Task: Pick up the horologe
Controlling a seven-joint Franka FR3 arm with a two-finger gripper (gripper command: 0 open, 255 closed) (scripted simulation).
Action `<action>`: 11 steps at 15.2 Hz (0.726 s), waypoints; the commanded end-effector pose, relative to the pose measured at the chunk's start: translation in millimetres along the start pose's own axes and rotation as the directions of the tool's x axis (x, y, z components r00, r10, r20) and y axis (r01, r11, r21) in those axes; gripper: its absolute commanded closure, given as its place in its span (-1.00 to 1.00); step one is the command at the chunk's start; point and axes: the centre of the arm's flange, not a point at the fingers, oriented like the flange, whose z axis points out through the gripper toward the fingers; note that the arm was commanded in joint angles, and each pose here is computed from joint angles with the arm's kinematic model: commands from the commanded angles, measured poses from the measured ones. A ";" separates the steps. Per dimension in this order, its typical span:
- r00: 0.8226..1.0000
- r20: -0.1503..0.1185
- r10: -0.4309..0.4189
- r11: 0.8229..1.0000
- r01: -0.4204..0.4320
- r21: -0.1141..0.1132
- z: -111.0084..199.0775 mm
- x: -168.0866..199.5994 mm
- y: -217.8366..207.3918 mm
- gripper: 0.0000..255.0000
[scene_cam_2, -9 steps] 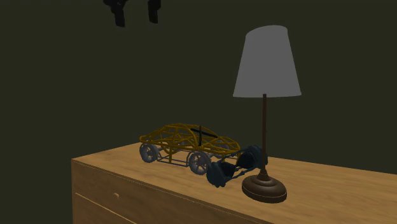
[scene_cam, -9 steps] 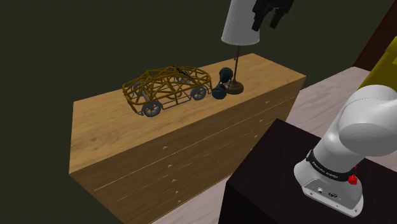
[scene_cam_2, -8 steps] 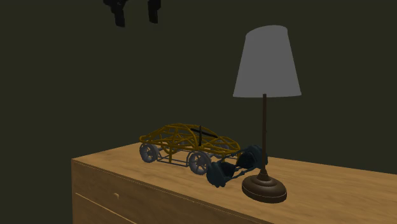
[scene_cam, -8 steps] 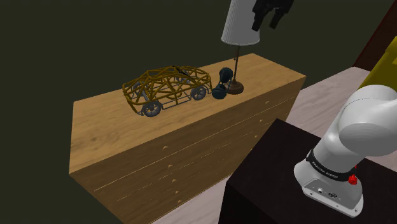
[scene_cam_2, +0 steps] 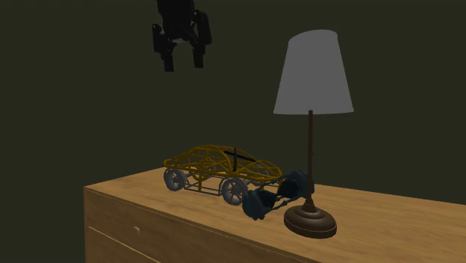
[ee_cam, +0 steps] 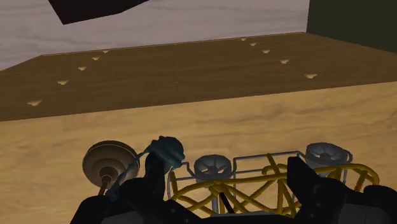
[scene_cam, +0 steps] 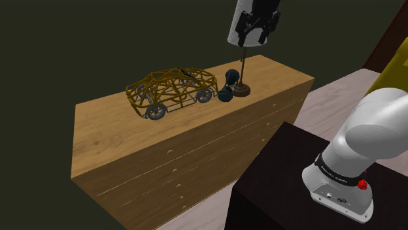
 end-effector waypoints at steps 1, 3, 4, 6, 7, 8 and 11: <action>0.999 -0.002 0.053 0.998 -0.053 -0.015 21.8 15.0 -4.5 -1.00; 0.995 -0.004 0.105 0.994 -0.105 -0.031 43.1 30.8 -5.6 -1.00; 0.991 -0.005 0.130 0.991 -0.130 -0.039 53.7 38.7 -5.7 -1.00; 0.983 -0.008 0.181 0.982 -0.181 -0.055 75.0 54.4 -5.0 -1.00; 0.979 -0.010 0.206 0.977 -0.206 -0.062 85.6 62.3 -4.3 -1.00; 0.973 -0.012 0.231 0.970 -0.231 -0.070 96.2 70.2 -3.2 -1.00; 0.952 -0.019 0.305 0.948 -0.305 -0.093 128.0 93.5 1.6 -1.00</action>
